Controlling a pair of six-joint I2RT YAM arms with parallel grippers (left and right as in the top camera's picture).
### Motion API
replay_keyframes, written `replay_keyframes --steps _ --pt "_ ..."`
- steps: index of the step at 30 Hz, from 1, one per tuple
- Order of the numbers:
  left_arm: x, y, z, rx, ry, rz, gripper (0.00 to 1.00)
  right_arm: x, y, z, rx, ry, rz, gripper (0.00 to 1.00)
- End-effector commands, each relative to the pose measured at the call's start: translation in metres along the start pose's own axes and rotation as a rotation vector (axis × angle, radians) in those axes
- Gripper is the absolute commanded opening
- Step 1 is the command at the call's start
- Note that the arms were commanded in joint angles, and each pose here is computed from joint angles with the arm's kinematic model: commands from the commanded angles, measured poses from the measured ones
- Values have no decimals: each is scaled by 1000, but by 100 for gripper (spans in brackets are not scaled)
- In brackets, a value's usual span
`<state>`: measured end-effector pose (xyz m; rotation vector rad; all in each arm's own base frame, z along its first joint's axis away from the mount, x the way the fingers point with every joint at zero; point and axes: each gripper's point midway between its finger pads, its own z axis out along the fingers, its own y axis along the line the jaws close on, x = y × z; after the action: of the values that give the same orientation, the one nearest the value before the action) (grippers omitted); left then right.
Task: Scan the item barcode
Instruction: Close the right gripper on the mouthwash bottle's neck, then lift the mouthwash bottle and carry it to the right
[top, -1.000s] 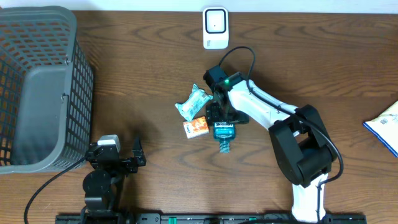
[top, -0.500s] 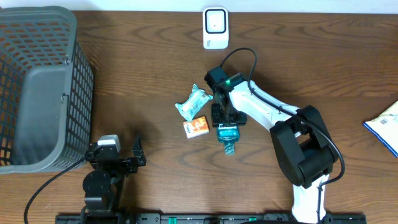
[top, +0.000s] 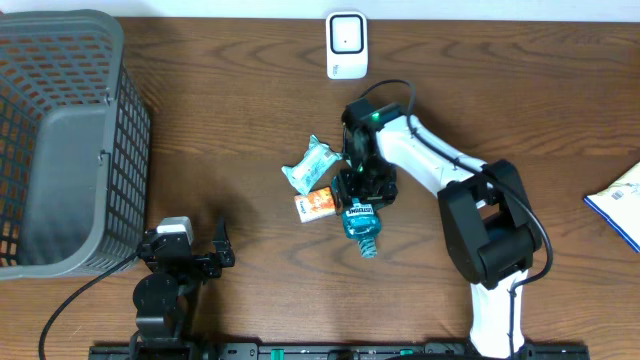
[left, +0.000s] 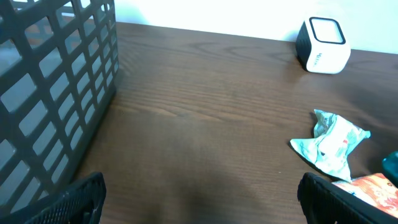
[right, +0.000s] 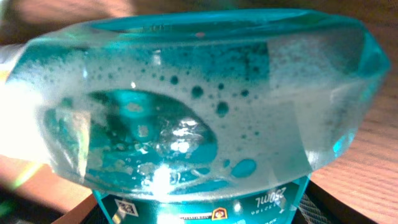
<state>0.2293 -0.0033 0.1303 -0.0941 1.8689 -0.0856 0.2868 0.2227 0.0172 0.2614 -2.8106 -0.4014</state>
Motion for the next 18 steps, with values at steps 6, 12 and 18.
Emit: replay_keyframes --steps 6,12,18 --pt "11 2 3 -11 25 10 98 9 37 -50 -438 55 -116 27" --pt "11 2 3 -11 25 10 98 7 63 -104 -858 -68 -300 41" --pt "11 2 3 -11 25 10 98 4 87 -163 -1216 -309 -496 39"
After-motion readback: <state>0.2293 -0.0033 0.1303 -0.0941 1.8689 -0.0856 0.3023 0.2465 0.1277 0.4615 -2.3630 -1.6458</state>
